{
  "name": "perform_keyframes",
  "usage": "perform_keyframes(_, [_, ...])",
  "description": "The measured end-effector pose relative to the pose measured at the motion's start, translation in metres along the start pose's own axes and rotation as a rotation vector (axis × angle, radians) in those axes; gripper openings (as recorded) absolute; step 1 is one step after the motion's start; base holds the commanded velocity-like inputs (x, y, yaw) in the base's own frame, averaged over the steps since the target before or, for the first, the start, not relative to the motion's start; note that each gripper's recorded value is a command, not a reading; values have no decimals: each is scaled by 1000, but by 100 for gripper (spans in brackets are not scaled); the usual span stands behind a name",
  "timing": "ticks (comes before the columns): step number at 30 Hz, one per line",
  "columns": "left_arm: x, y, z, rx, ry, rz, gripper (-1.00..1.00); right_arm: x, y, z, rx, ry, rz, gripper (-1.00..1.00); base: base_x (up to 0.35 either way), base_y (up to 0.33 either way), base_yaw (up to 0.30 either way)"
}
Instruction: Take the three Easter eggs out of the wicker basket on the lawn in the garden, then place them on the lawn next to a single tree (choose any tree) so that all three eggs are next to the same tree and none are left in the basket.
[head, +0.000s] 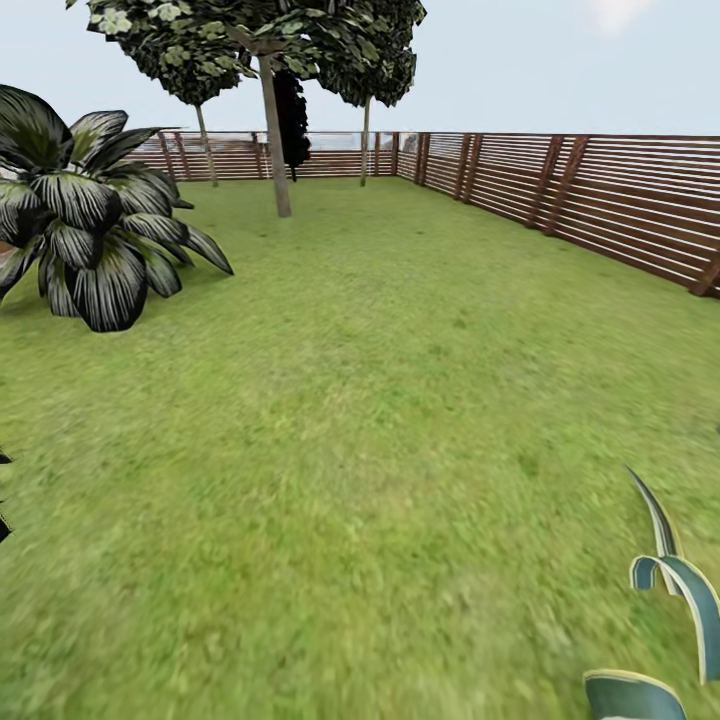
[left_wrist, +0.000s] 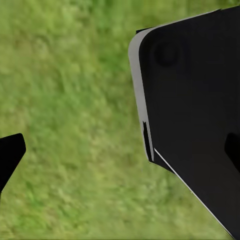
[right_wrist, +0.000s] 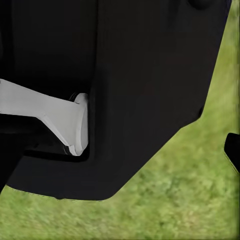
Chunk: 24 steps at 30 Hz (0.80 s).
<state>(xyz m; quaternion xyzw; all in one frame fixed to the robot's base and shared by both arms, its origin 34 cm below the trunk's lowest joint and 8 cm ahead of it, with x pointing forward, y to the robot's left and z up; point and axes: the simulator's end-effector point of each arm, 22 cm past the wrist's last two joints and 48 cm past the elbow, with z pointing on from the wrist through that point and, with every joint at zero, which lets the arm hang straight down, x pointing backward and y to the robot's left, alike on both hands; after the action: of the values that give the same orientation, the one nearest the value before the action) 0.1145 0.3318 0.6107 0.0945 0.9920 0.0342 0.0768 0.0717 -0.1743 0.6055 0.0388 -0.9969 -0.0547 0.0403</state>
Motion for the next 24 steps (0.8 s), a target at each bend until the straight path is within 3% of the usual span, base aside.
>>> perform_keyframes(24, [0, 1, 0, -1, 0, 0, 100, 0, 1, 0, -1, 1, 0, 100, 313, -39, 0])
